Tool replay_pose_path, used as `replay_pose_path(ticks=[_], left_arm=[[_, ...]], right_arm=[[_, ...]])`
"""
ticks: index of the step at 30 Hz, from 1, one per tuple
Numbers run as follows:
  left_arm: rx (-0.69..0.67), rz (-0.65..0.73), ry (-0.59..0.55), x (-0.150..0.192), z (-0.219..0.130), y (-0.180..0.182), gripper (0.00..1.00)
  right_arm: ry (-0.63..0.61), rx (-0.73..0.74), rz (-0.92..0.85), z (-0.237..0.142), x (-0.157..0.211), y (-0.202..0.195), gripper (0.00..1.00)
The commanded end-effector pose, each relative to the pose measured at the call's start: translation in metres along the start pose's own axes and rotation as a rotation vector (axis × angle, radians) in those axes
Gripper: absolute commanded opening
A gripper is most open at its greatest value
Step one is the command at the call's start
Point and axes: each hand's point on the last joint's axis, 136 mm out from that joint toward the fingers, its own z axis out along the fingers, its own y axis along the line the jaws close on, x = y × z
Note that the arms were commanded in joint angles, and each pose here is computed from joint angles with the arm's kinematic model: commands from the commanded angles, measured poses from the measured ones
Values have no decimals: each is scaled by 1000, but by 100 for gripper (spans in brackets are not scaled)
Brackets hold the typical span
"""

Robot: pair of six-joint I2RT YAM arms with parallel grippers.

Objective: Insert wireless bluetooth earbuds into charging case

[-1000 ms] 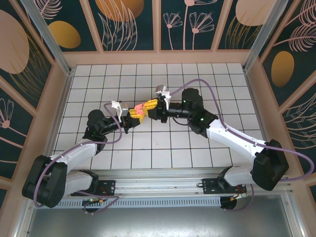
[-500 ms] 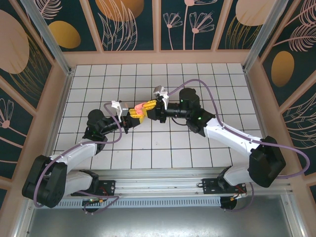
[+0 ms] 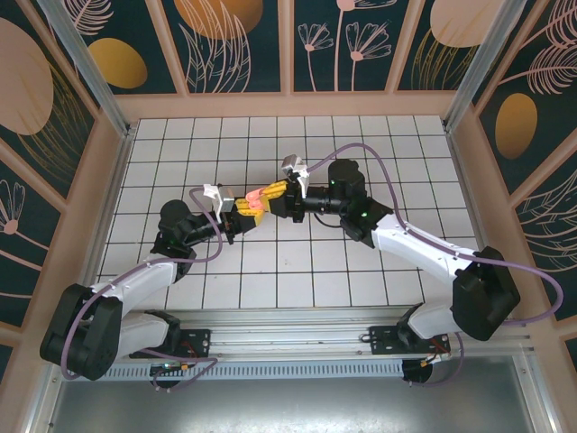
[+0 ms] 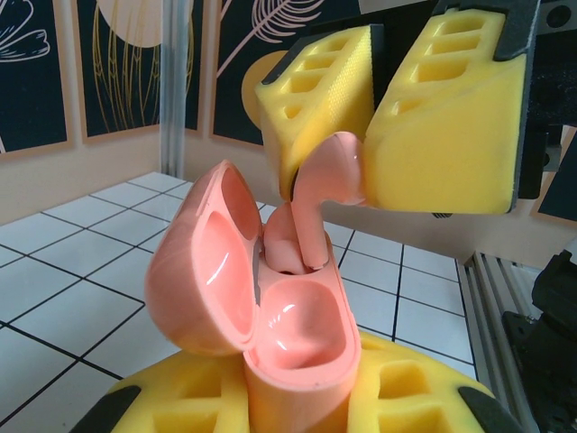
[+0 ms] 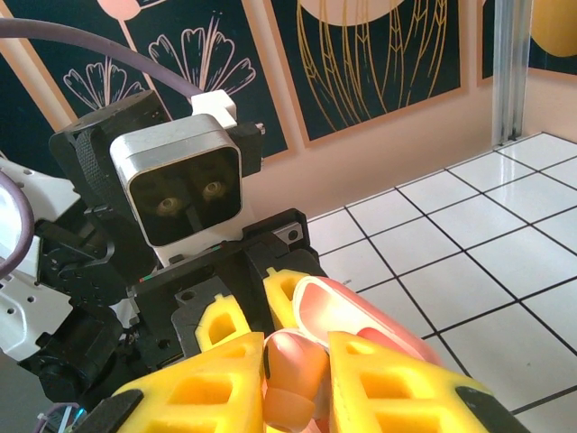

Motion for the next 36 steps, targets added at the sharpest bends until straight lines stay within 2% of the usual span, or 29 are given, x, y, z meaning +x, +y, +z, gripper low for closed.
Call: replay_pose_path(ticks=[1, 18, 36], left_arm=[[35, 57, -40, -16, 0, -9, 8], [17, 44, -31, -13, 0, -5, 8], [15, 47, -31, -14, 1, -5, 8]], right_arm=[[-18, -14, -5, 0, -1, 0, 21], [-46, -51, -77, 4, -28, 17, 21], [37, -45, -55, 26, -6, 8, 21]])
